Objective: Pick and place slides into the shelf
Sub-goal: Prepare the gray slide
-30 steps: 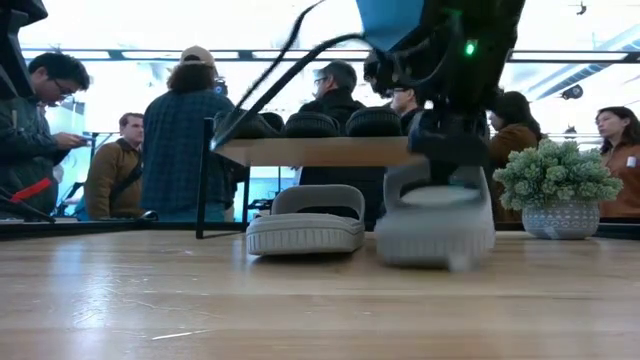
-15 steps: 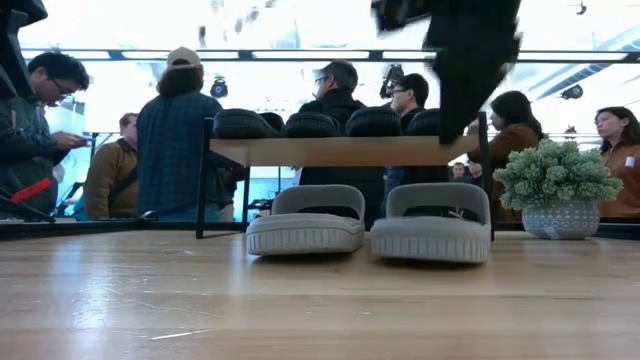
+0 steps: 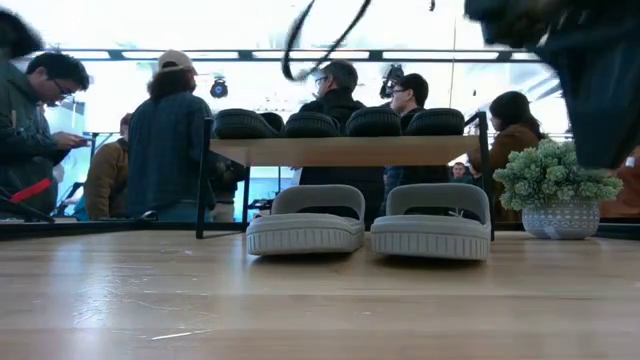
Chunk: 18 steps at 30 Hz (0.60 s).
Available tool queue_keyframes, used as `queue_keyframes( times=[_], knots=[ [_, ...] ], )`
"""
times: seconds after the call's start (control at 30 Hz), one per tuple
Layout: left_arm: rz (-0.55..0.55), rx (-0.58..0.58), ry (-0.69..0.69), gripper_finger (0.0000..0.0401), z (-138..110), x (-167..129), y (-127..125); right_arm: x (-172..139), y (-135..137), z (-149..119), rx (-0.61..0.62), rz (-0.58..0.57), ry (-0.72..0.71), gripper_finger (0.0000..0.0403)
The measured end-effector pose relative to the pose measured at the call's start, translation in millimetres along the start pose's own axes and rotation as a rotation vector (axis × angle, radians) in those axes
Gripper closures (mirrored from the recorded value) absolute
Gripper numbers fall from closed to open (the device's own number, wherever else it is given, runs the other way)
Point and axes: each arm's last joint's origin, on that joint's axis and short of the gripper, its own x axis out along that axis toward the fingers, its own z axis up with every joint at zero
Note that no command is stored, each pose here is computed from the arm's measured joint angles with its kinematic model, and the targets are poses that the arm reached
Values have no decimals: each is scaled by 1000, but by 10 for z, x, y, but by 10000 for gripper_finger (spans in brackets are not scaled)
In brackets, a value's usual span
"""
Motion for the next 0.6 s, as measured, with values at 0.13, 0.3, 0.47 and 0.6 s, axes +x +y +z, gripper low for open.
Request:
queue_keyframes(
  times=[0.13, 0.3, 0.47, 0.6],
  knots=[
    [-185, -177, 23, 361, 8, 260, -64, 165, -61, 112, 29, -76, 5, 388],
    [-214, -341, -59, 397, 52, 487, -1, 410, -204, 295, 16, -208, -32, 392],
    [-114, -423, -104, 393, 109, 687, 190, 579, -278, 467, -136, -265, -72, 392],
    [-86, -471, -104, 393, 149, 838, 327, 673, -277, 610, -230, -261, -70, 392]
  ],
)
